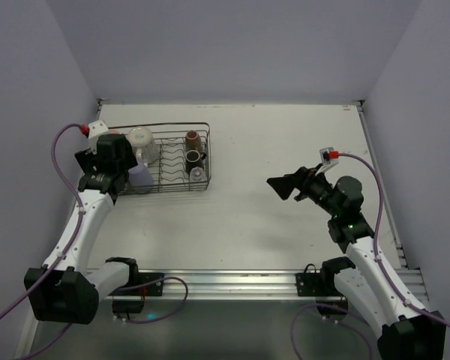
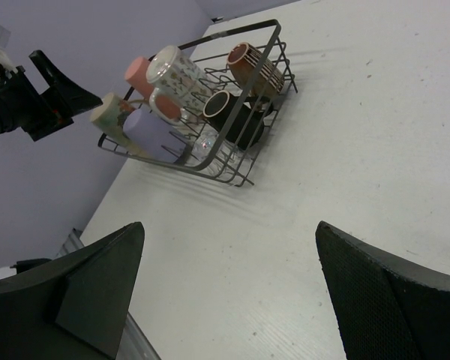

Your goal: Unload the cups from the dish rack

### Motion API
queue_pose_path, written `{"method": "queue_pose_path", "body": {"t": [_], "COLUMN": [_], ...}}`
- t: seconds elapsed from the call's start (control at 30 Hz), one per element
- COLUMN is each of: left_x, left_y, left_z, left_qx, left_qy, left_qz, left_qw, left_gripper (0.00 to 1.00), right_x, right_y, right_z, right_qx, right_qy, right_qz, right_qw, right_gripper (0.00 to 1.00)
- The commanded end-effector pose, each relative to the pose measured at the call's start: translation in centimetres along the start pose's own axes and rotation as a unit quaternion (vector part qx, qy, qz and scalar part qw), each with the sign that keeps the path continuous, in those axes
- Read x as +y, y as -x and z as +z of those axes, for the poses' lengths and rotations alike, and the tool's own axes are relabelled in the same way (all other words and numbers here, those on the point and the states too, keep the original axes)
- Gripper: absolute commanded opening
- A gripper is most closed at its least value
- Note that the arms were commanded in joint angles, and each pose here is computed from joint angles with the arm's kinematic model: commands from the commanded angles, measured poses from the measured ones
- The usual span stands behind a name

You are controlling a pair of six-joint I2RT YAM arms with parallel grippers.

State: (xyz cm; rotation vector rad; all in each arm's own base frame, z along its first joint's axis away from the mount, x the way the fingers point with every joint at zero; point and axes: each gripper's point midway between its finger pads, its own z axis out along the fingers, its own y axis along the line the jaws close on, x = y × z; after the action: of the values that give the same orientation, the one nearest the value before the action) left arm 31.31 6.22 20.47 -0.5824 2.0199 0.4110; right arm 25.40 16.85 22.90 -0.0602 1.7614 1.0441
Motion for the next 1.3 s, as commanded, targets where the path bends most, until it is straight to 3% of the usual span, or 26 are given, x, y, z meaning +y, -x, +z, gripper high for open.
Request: {"method": "queue_pose_path", "body": {"t": [0.0, 0.4, 1.13, 1.23, 1.27], "left_x": [-0.2, 1.1, 0.5, 0.6, 0.8], "left_y": [1.6, 0.2, -1.7, -2.2, -2.1], "left_z": [1.4, 4.6, 8.8, 9.0, 9.0], "left_qx": [-0.025, -0.003, 0.035, 0.041, 0.039], "left_qy": [-0.005, 0.021, 0.032, 0.035, 0.038], "left_qz": [-0.046, -0.067, -0.039, -0.033, -0.031], "left_qw": [0.999, 0.998, 0.998, 0.998, 0.998], "left_gripper": [1.00, 1.00, 1.00, 0.94, 0.83], "right_x": [1.6, 2.1, 1.7, 1.7, 1.6], "right_y": [1.4, 0.9, 1.0, 1.0, 1.1], "right_z": [0.1, 0.3, 0.3, 0.3, 0.2], "right_qx": [-0.010, 0.005, 0.001, -0.003, -0.004], "right_qy": [0.024, 0.041, 0.026, 0.023, 0.022], "right_qz": [-0.020, -0.020, -0.025, -0.026, -0.027], "right_qw": [0.999, 0.999, 0.999, 0.999, 0.999], "right_gripper": [0.99, 0.99, 0.99, 0.99, 0.99]}}
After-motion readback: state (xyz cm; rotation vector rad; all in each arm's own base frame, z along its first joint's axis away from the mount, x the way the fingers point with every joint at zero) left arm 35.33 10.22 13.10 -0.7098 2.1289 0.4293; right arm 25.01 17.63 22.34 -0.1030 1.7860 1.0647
